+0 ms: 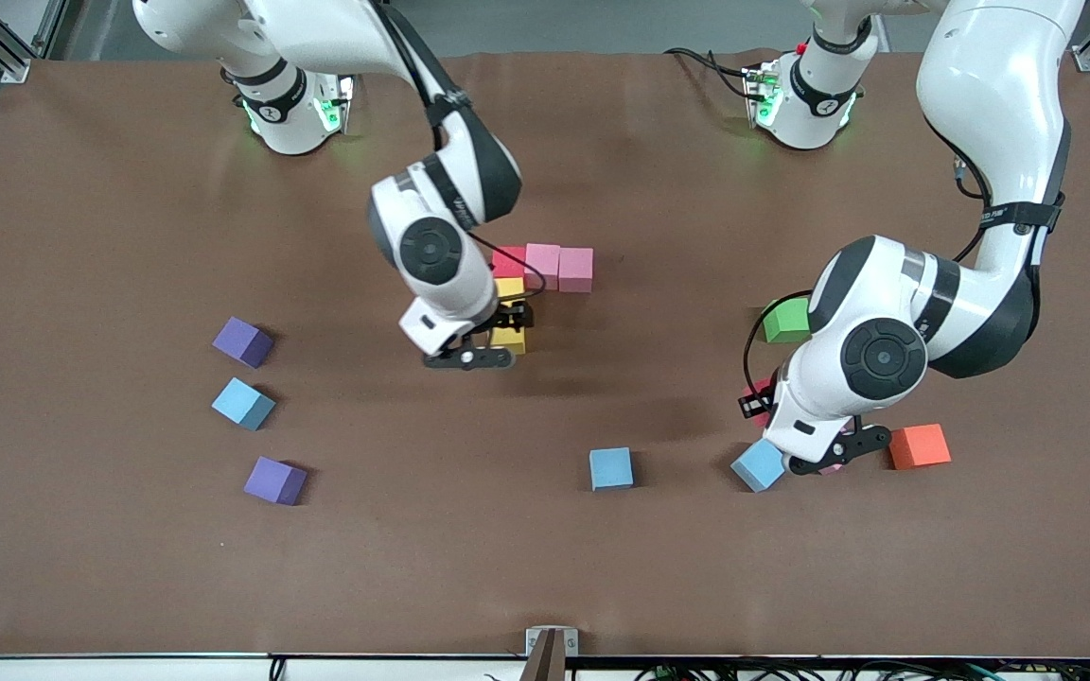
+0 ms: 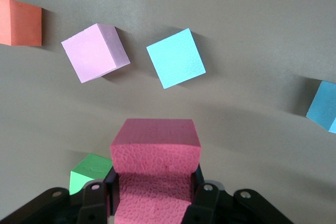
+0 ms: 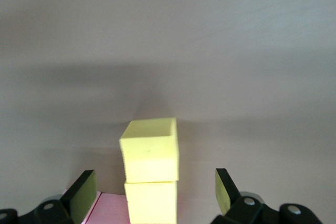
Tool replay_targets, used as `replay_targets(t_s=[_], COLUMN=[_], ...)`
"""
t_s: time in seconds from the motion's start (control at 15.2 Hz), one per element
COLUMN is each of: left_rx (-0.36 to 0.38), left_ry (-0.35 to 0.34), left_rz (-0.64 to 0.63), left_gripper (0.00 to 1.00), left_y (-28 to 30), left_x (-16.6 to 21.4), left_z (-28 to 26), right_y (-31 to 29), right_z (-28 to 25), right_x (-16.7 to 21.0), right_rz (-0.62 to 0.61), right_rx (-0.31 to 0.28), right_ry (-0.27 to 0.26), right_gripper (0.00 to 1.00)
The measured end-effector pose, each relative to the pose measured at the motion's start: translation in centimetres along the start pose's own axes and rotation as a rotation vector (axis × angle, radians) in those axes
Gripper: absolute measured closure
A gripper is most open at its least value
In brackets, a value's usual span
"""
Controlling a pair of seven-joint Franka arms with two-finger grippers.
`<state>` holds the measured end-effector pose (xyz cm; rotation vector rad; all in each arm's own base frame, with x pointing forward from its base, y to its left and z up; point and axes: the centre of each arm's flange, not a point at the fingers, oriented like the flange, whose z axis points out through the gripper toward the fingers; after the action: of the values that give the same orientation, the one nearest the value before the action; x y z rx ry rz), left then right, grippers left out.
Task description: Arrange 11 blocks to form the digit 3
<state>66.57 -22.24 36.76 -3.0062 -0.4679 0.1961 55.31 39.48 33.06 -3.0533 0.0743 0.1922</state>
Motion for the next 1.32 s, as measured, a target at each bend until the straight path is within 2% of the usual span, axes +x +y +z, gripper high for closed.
replay_targets(t_s=[0.26,0.46,0.66,1.05,1.32], left_rx=[0.0,0.0,0.0,-0.017,-0.067], left_ry=[0.0,0.0,0.0,0.022,0.028], left_rz=[-0.003,-0.039,-0.097,-0.243,-0.41], left_gripper=[0.47,0.47,0.47,0.47,0.48], left_y=[0.0,0.2,1.1,6.8,9.9], left_x=[0.0,-0.2,-0.9,-5.4,-8.3], left_z=[0.0,0.0,-0.1,1.1,4.5], right_y=[11.1,19.3,24.7,29.6,31.3], right_z=[-5.1,-6.3,-6.3,0.3,1.7], right_x=[5.9,9.5,12.3,17.1,19.3], right_rz=[0.028,0.108,0.186,0.257,0.276], right_rx=[0.04,0.043,0.035,-0.027,-0.041], right_ry=[0.005,0.028,0.047,0.021,0.038], right_gripper=[0.0,0.0,0.0,0.0,0.0])
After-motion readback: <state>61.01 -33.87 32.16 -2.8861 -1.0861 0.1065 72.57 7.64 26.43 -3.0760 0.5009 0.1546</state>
